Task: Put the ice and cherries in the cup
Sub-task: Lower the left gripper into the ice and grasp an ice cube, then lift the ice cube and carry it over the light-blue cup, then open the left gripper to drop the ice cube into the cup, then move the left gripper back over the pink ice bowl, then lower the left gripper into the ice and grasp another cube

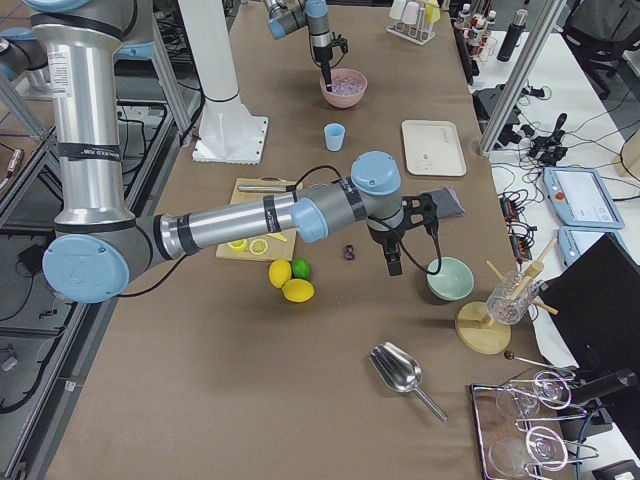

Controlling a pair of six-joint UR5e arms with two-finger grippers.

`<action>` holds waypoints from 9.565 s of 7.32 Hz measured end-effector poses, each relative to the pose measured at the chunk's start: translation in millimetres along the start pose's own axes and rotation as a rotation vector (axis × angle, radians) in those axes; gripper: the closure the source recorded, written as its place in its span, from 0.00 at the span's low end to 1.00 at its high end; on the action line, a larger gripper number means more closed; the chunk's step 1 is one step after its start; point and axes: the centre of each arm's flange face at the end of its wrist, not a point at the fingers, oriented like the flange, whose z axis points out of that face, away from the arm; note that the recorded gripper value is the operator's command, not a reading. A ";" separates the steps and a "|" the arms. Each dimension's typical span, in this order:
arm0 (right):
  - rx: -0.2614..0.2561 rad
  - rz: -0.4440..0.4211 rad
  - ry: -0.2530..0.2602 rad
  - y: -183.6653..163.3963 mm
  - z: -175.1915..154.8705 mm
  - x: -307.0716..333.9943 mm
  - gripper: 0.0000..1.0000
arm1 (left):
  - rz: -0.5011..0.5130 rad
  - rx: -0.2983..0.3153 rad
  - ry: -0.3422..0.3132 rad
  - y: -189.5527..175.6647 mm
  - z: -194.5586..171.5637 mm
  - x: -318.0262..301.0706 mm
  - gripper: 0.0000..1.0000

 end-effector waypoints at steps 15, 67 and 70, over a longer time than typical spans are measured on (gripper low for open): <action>-0.006 -0.002 0.001 0.1 3.8 -1.7 0.00 | 0.015 -0.010 0.009 3.9 -0.3 5.4 1.00; -0.012 -0.017 0.000 0.5 7.5 -9.0 0.00 | 0.091 -0.056 -0.110 -3.1 23.6 20.5 0.80; -0.012 -0.018 0.000 0.5 7.5 -9.3 0.00 | 0.094 -0.056 -0.107 -2.3 22.3 21.0 1.00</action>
